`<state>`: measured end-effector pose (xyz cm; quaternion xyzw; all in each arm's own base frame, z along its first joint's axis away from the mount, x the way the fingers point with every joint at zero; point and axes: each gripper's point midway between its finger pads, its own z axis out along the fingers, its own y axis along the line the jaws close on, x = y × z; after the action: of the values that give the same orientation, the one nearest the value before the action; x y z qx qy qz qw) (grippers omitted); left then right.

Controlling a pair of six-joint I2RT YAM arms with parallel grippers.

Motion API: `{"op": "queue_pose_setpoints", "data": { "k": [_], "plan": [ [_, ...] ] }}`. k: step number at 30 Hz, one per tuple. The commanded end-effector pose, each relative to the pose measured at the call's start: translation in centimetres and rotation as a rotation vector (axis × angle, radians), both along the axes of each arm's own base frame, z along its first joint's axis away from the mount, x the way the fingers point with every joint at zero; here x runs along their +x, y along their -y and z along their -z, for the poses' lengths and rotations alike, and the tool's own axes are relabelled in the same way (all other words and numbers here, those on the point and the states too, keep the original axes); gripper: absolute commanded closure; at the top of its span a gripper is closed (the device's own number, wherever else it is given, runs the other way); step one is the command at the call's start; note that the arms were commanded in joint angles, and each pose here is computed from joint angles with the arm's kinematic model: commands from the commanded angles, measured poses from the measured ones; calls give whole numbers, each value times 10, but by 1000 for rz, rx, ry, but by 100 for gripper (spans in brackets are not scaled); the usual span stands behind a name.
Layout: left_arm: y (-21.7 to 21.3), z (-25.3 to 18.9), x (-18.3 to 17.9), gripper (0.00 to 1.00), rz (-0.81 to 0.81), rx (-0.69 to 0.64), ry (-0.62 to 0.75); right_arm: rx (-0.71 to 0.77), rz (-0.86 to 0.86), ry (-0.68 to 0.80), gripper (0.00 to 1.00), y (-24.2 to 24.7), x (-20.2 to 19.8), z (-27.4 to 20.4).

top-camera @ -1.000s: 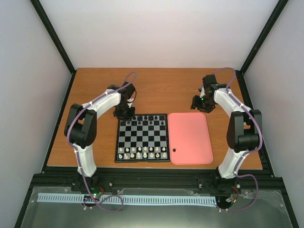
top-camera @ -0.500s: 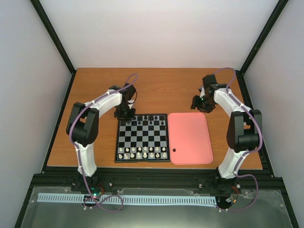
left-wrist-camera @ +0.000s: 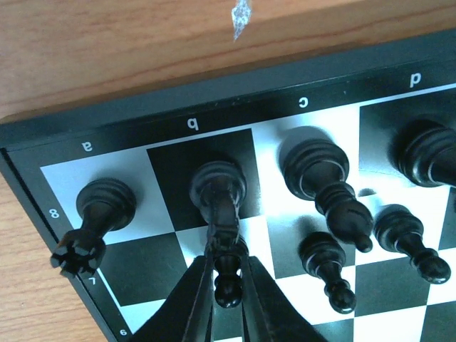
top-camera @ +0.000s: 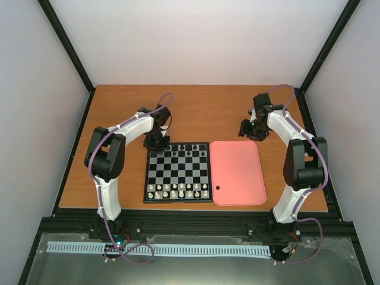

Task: Set up the chess pieces on the board
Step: Place the chess piece on the chessboard.

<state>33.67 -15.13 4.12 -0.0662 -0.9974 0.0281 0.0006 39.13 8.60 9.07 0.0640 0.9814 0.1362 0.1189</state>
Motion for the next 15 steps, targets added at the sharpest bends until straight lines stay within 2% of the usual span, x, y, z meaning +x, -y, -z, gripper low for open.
{"op": "queue_pose_setpoints", "data": {
  "k": [1,15],
  "plan": [
    [2,1,11,88,-6,-14,17,3,-4,12,44,3,5,-5],
    [-1,-9,-6,89,-13,-28,-3,13,-1,12,44,1,8,-5]
  ]
}}
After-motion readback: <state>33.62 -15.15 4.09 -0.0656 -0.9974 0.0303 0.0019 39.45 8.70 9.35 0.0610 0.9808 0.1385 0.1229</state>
